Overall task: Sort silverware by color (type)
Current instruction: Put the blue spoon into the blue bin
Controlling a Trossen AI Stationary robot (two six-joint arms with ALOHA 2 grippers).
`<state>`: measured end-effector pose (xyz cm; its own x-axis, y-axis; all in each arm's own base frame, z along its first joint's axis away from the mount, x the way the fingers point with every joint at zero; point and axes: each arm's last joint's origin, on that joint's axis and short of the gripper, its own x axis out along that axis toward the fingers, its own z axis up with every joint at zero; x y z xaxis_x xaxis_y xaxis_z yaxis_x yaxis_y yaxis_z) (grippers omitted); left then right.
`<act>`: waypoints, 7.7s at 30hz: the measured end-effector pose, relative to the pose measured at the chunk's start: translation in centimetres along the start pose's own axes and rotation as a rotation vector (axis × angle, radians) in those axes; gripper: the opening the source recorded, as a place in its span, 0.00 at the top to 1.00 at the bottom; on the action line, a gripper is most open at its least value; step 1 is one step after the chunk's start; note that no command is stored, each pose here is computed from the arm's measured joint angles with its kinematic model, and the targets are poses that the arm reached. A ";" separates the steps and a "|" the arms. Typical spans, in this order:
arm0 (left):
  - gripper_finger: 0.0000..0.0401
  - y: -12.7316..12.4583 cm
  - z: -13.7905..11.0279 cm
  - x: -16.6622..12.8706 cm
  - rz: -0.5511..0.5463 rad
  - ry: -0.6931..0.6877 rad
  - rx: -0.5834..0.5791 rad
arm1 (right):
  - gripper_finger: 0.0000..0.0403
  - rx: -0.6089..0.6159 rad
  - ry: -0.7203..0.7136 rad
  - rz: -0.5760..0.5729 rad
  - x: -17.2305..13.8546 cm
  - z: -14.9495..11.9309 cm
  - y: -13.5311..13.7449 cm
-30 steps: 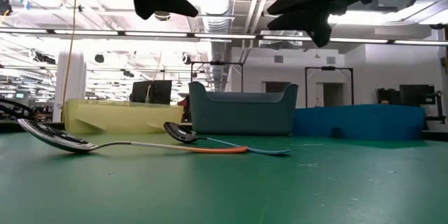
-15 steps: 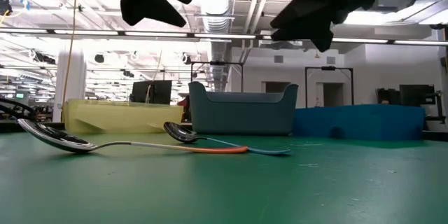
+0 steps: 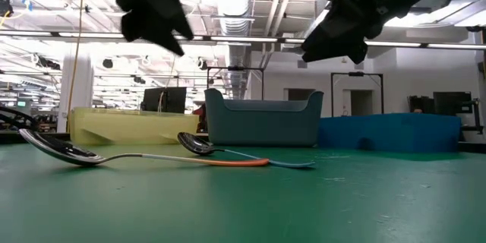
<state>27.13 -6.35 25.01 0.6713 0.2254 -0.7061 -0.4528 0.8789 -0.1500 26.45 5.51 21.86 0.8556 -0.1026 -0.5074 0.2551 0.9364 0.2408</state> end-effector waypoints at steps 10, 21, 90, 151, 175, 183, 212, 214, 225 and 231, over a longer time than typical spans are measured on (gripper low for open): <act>0.43 0.1 -1.0 -0.2 -0.028 0.129 -0.036 | 0.65 -0.003 0.002 -0.012 0.0 -0.1 -0.1; 0.43 -0.8 -1.7 -0.8 0.026 0.055 0.065 | 0.65 -0.004 0.007 -0.015 0.0 -0.1 -0.1; 0.43 -0.6 -1.0 -0.9 0.160 -0.109 0.019 | 0.65 0.039 0.023 -0.015 2.0 -1.2 0.4; 0.43 -0.6 -1.0 -0.9 0.172 -0.131 0.004 | 0.65 0.046 0.023 -0.028 2.2 -1.1 0.0; 0.43 2.9 1.4 -9.1 0.131 -0.373 -0.079 | 0.65 -0.109 -0.089 0.107 3.4 1.3 2.9; 0.43 5.3 0.4 -12.3 0.157 -0.383 -0.049 | 0.65 -0.191 -0.121 0.119 3.1 2.3 3.6; 0.43 12.2 -3.1 -18.8 0.113 -0.376 0.022 | 0.65 -0.319 0.018 -0.034 8.8 7.0 9.3; 0.43 12.9 -3.3 -19.4 0.095 -0.394 0.024 | 0.65 -0.321 0.059 -0.099 8.9 7.2 9.5; 0.43 17.6 -7.0 -20.1 -0.014 -0.486 -0.051 | 0.65 -0.080 0.091 -0.150 8.6 7.5 10.0; 0.43 19.2 -9.0 -19.5 -0.081 -0.567 -0.125 | 0.65 -0.023 0.129 -0.170 9.1 6.6 9.9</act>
<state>0.07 2.39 29.67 0.9003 0.3793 -0.2135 -0.4294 0.8543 -0.2930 39.76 11.57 25.10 0.7362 -0.2174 -0.6409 0.3794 0.9167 0.1249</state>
